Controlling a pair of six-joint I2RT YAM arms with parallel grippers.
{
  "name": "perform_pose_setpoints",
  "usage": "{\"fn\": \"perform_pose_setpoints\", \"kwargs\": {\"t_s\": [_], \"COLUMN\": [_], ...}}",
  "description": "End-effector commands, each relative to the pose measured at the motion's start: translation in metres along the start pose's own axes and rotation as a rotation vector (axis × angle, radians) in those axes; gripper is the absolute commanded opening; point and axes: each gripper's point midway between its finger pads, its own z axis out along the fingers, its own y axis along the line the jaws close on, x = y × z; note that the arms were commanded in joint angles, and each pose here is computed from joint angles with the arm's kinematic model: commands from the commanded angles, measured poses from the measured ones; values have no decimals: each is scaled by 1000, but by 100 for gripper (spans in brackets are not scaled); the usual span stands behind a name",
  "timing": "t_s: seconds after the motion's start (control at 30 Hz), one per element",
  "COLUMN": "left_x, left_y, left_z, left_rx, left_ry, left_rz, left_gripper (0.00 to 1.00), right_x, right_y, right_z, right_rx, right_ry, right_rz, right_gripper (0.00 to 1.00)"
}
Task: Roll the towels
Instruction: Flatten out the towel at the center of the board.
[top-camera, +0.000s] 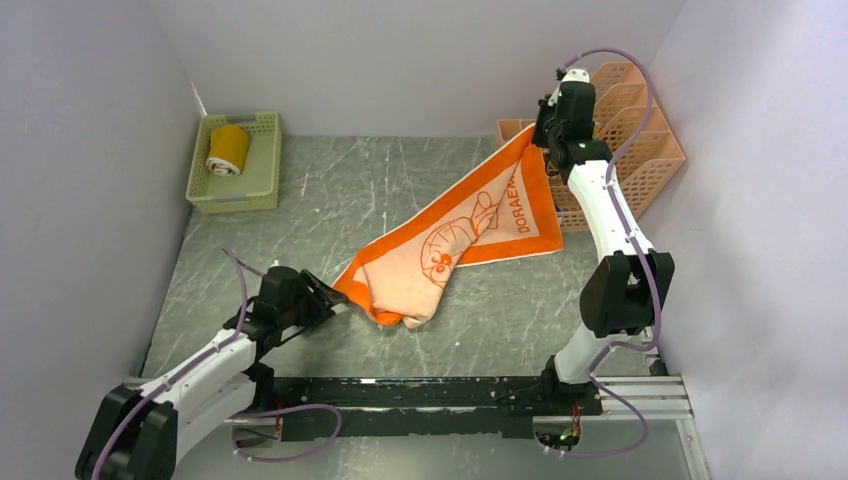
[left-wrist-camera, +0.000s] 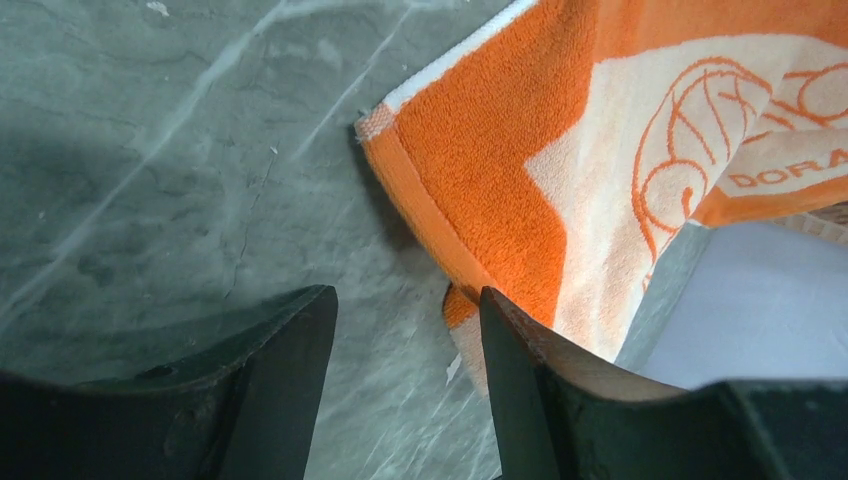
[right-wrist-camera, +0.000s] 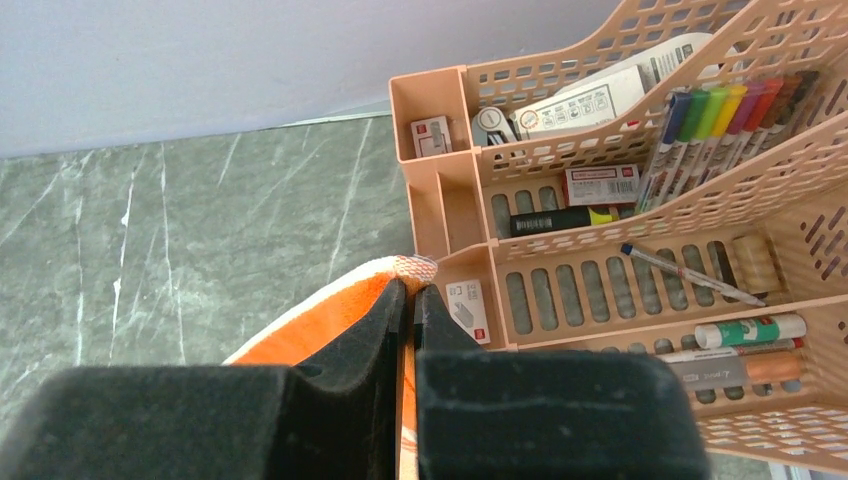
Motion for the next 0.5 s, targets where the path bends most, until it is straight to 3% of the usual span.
{"fn": "perform_pose_setpoints", "kwargs": {"t_s": [0.0, 0.27, 0.4, 0.47], "left_x": [-11, -25, -34, -39], "left_y": [-6, 0, -5, -3], "left_z": [8, 21, 27, 33], "left_rx": [27, 33, 39, 40], "left_ry": [-42, -91, -103, -98], "left_rz": [-17, -73, -46, -28], "left_gripper": [67, 64, 46, 27], "right_x": [-15, -14, -14, -14], "right_y": [4, 6, 6, 8], "right_z": [-11, -9, -8, -8], "right_rx": [-21, -34, -37, -43], "right_ry": [-48, -48, -46, -47], "right_rz": [-8, -13, -17, -18], "right_gripper": [0, 0, 0, 0]}}
